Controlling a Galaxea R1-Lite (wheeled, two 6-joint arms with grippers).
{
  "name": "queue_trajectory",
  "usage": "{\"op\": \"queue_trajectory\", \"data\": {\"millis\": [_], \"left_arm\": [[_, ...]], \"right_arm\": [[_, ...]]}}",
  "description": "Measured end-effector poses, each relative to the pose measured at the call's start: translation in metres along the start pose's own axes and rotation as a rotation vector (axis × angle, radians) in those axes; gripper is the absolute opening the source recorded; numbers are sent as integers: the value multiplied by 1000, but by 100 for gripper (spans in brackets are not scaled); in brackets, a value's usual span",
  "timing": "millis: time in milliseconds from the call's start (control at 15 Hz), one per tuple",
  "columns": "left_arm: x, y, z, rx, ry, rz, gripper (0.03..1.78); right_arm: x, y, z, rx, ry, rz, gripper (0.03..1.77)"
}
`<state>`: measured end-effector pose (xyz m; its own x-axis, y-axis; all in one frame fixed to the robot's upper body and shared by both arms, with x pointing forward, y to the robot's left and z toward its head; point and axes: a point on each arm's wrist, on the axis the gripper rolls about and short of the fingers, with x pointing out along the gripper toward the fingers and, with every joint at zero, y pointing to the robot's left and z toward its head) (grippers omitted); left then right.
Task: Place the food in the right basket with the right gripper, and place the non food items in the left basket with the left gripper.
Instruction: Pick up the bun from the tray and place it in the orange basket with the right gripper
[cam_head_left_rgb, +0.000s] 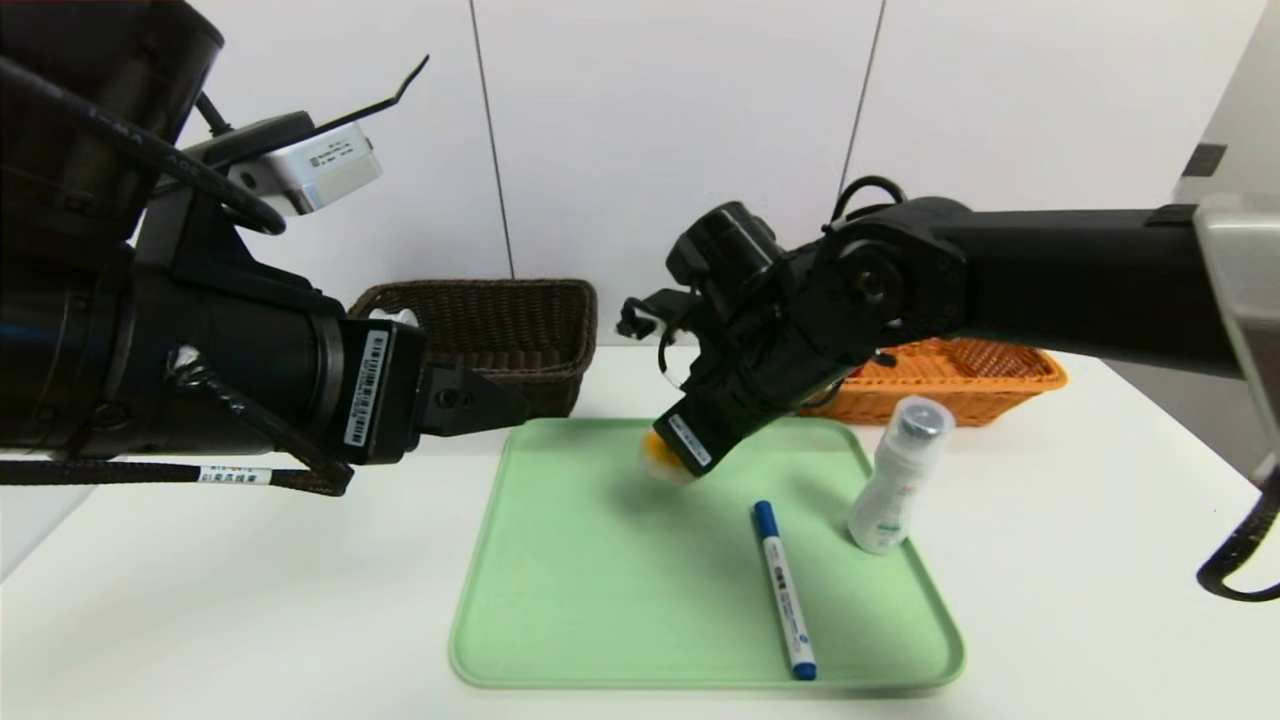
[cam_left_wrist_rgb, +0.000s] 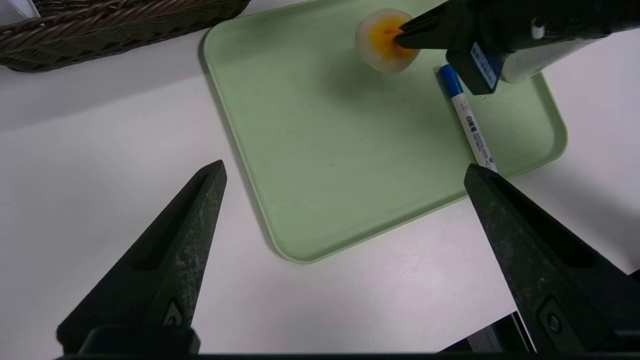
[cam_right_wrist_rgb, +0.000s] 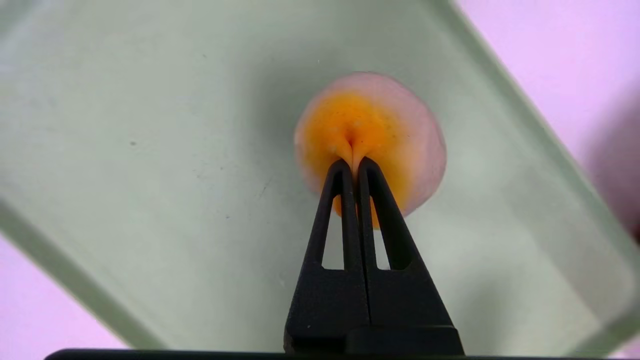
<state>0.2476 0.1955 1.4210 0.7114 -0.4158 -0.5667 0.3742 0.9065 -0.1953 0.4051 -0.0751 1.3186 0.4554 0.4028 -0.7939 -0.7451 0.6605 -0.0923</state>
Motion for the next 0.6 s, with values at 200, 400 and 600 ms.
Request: {"op": "queue_trajectory", "data": {"millis": [200,400,600], "left_arm": [[-1,0,0,0,-4,-1,169],[-4,1,0,-2,-9,-4,169],[-4,1,0,-3,-12,-5,169]], "right_arm": [[-37,-1,7,11,-103,-22,5],[-79,-9,13,23,-234,-69,5],[-113,-38,10,91,-326,-194,5]]}}
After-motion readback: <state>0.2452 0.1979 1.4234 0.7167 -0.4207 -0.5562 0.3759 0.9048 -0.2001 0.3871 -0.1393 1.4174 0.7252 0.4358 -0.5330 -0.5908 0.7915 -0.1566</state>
